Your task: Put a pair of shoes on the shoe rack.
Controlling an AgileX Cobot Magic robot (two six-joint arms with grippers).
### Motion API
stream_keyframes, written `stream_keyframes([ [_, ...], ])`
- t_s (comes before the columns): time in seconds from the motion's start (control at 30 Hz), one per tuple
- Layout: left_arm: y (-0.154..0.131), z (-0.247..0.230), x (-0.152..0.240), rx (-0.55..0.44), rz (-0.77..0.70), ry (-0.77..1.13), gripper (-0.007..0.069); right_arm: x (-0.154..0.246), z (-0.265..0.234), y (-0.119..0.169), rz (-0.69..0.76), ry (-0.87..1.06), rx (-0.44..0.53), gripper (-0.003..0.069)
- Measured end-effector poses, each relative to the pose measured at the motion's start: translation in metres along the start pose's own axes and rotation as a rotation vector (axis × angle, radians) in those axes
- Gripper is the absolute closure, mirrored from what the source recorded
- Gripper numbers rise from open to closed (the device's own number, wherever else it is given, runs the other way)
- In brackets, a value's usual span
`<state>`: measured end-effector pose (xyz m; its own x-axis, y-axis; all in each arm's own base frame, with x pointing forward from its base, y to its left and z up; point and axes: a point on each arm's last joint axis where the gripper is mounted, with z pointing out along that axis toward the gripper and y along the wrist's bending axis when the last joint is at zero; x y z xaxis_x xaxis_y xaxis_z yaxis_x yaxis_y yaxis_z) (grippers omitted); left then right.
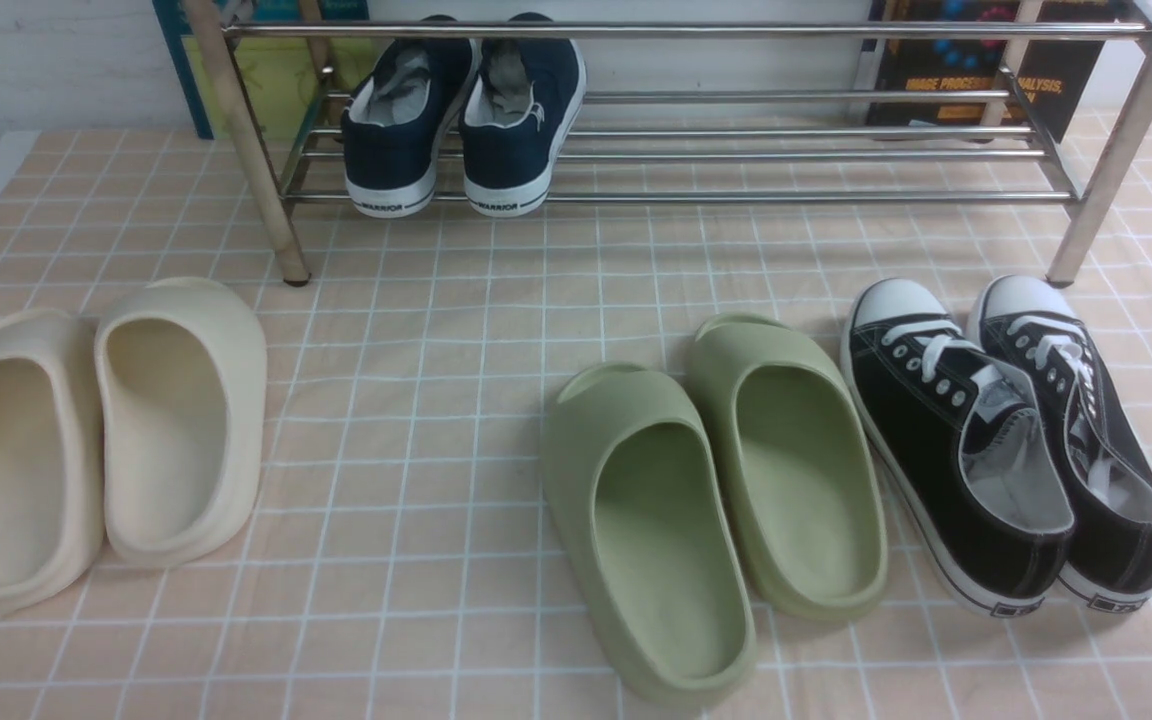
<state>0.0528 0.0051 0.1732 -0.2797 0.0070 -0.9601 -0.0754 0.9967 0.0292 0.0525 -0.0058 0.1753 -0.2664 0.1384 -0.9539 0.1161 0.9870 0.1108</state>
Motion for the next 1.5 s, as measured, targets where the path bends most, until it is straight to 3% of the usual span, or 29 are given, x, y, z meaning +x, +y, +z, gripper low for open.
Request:
stream_keyframes([
  [1.5, 0.0012, -0.0001, 0.0001, -0.011, -0.058, 0.003, 0.0583, 0.0001, 0.0, 0.0, 0.001, 0.001, 0.0, 0.0419],
])
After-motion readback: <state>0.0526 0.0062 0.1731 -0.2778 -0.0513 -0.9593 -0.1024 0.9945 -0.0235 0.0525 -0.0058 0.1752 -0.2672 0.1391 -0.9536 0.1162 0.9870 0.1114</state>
